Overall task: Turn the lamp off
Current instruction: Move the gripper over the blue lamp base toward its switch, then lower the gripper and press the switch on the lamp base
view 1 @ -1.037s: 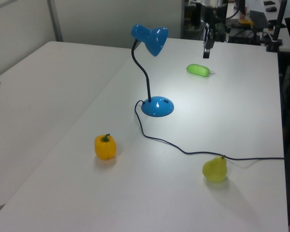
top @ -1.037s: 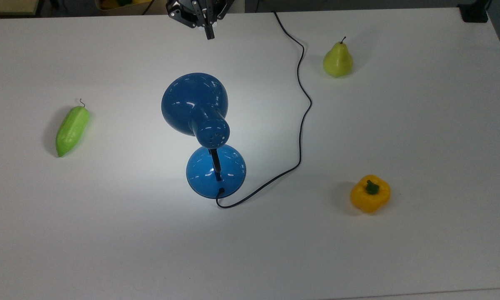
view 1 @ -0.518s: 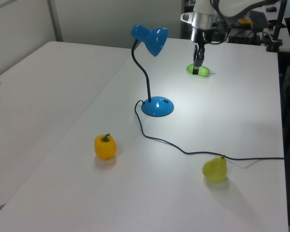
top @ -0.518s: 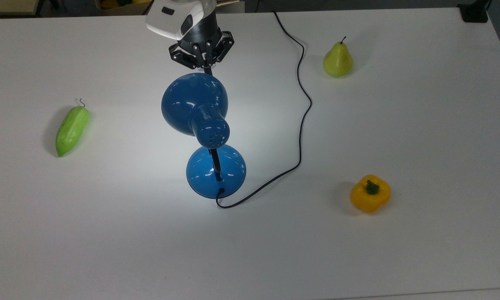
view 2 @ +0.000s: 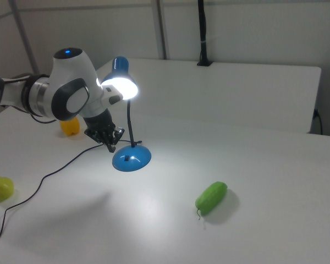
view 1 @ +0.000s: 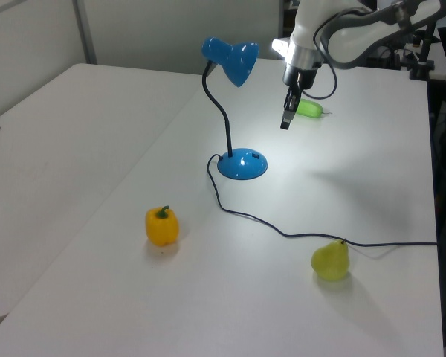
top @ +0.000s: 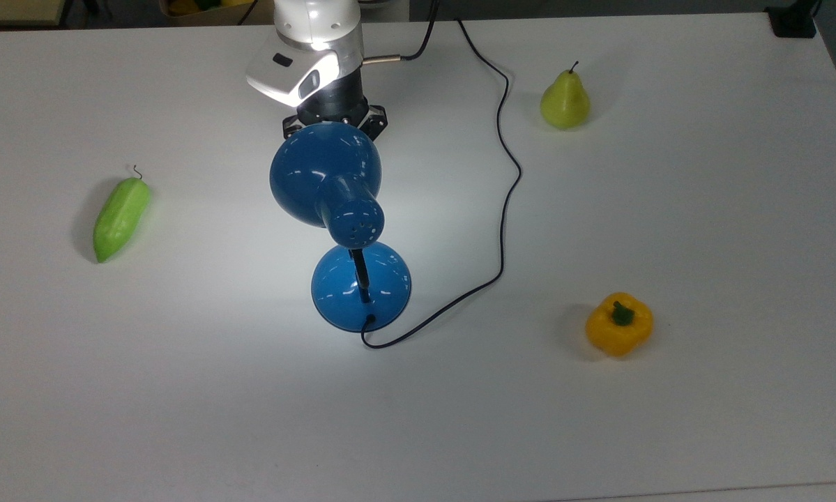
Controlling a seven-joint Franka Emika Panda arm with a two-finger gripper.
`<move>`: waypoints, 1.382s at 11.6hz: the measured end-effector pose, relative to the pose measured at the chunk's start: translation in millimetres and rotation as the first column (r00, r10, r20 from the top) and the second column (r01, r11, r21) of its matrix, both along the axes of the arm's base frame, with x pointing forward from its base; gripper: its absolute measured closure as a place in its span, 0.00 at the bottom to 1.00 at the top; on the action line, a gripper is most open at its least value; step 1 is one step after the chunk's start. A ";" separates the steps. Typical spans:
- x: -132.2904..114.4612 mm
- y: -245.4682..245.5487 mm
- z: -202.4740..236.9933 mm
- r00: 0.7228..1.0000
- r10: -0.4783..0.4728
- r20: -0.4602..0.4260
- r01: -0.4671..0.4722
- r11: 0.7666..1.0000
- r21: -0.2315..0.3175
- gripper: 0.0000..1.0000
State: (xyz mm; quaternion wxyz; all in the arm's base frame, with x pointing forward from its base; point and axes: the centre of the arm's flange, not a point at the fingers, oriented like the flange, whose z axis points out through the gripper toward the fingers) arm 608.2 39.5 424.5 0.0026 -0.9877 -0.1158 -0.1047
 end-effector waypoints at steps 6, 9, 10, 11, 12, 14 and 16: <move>23.1 3.3 -48.3 0.995 -0.064 0.083 0.065 0.998 -0.009 0.99; 30.1 5.5 -65.2 0.991 -0.064 0.118 0.065 0.998 -0.004 0.99; 31.3 6.1 -70.4 0.991 -0.063 0.122 0.064 0.998 -0.004 0.99; 32.8 6.8 -73.8 0.989 -0.062 0.131 0.063 0.998 -0.002 0.99; 34.6 7.9 -76.5 0.987 -0.060 0.147 0.061 0.998 0.000 0.99; 35.8 8.4 -81.8 0.987 -0.060 0.151 0.060 0.998 0.001 0.99; 36.7 8.7 -87.5 0.986 -0.059 0.153 0.060 0.998 0.001 0.99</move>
